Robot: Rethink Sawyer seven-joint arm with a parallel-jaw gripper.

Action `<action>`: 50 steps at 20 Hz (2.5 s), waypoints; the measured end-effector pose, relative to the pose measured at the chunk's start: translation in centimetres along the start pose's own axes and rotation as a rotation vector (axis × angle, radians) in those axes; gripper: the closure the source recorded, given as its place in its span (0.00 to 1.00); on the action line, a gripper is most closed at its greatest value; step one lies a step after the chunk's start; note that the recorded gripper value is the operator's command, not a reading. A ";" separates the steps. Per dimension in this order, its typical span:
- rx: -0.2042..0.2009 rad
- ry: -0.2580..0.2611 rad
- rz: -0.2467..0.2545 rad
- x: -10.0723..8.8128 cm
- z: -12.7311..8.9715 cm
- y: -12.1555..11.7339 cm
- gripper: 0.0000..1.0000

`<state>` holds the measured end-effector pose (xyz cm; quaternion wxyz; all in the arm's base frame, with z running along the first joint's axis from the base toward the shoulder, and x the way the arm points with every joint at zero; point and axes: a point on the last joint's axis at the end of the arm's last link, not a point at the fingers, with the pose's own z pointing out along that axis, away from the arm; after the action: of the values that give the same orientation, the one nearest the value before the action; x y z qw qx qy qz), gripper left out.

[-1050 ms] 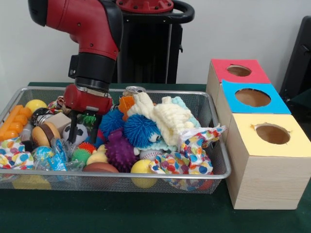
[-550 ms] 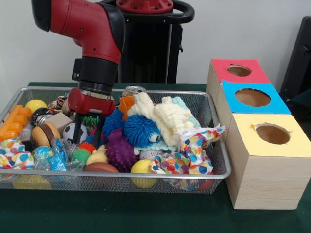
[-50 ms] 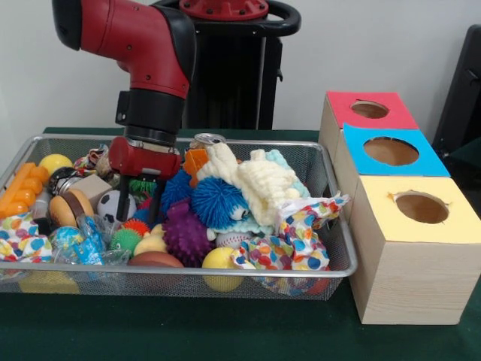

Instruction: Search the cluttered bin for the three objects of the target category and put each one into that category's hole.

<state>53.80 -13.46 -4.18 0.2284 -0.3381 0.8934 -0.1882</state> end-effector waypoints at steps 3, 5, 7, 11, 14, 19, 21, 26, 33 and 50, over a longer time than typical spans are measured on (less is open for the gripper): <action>0.005 -0.016 0.003 -0.1 0.0 -0.1 0.00; 0.007 -0.027 0.009 -0.2 0.0 0.0 0.00; 0.008 -0.035 0.014 -0.2 0.1 0.0 0.00; 0.005 -0.055 0.027 -0.4 0.1 0.4 0.00; -0.003 -0.068 0.043 -0.4 0.0 0.9 0.00; -0.019 -0.092 0.065 -0.5 -0.3 2.1 0.00; -0.026 -0.100 0.070 -0.7 -0.4 2.5 0.00; -0.034 -0.136 0.080 -1.6 -0.5 3.5 0.00; -0.022 -0.171 0.091 -2.0 -1.0 3.7 0.00; 0.031 -0.097 0.091 -1.9 -1.3 3.5 0.00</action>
<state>52.52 -9.43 -4.27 0.2852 -0.3022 0.8926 -0.1749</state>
